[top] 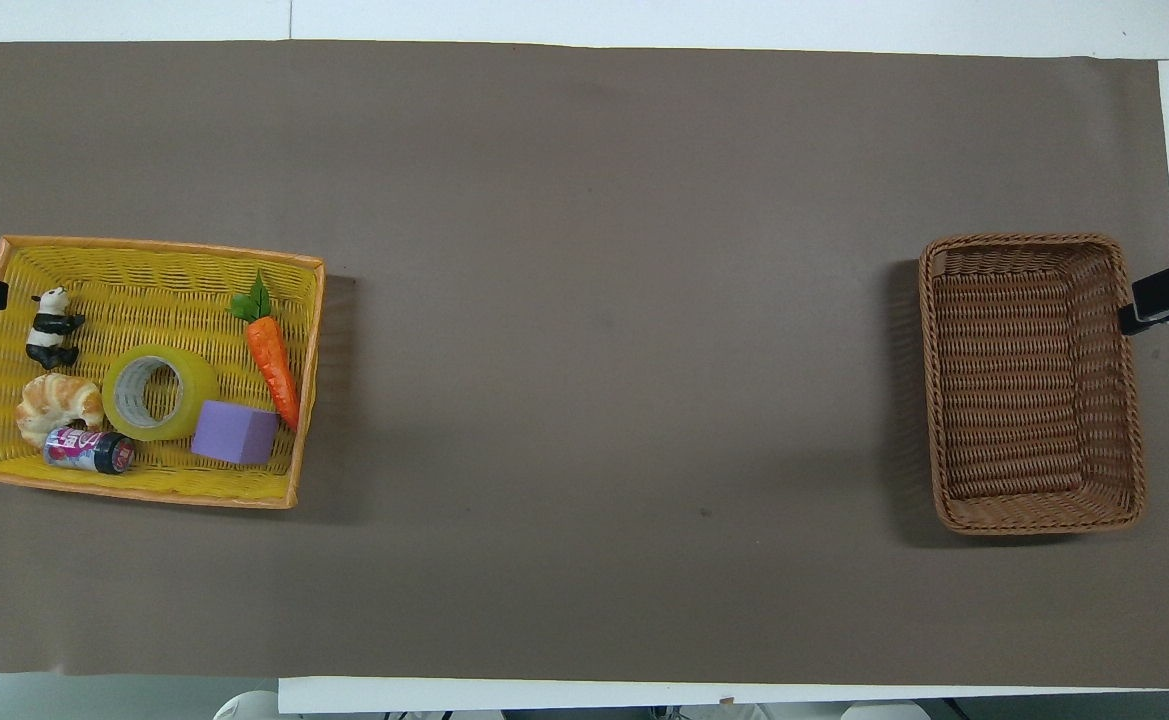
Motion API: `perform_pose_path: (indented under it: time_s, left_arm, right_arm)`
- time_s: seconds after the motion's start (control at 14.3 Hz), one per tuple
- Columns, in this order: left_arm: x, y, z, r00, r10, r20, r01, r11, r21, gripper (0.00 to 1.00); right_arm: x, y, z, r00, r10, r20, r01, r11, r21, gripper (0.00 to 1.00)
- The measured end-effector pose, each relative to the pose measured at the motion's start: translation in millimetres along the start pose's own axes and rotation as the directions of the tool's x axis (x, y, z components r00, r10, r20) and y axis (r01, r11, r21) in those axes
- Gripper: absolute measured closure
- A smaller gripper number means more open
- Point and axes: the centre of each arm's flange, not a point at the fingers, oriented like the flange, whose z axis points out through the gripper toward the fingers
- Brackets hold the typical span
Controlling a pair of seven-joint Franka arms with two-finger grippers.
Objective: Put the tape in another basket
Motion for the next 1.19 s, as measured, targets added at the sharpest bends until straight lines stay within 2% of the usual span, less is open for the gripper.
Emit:
perform_pose_path:
  time_s: [0.56, 0.7, 0.84, 0.91, 1.19]
  left_arm:
    - [0.9, -2.0, 0.6, 1.0, -0.004, -0.007, 0.004, 1.0, 0.001, 0.0]
    - [7.1, -11.1, 12.6, 0.997, -0.019, -0.07, 0.02, 1.0, 0.005, 0.0]
    - [7.1, -23.8, 57.7, 0.988, -0.041, -0.15, 0.042, 0.999, 0.005, 0.0]
    - [1.9, -27.2, 88.8, 0.986, -0.047, -0.159, 0.048, 0.999, 0.003, 0.0]
    - [-19.7, -54.1, 184.8, 0.99, -0.057, -0.127, 0.058, 0.998, 0.002, 0.01]
  right_arm:
    - [0.0, 0.0, 0.0, 1.0, 0.0, 0.0, 0.0, 1.0, 0.0, 0.0]
    - [0.0, 0.0, 0.0, 1.0, 0.0, 0.0, 0.0, 1.0, 0.0, 0.0]
    - [0.0, 0.0, 0.0, 1.0, 0.0, 0.0, 0.0, 1.0, 0.0, 0.0]
    - [0.0, 0.0, 0.0, 1.0, 0.0, 0.0, 0.0, 1.0, 0.0, 0.0]
    - [0.0, 0.0, 0.0, 1.0, 0.0, 0.0, 0.0, 1.0, 0.0, 0.0]
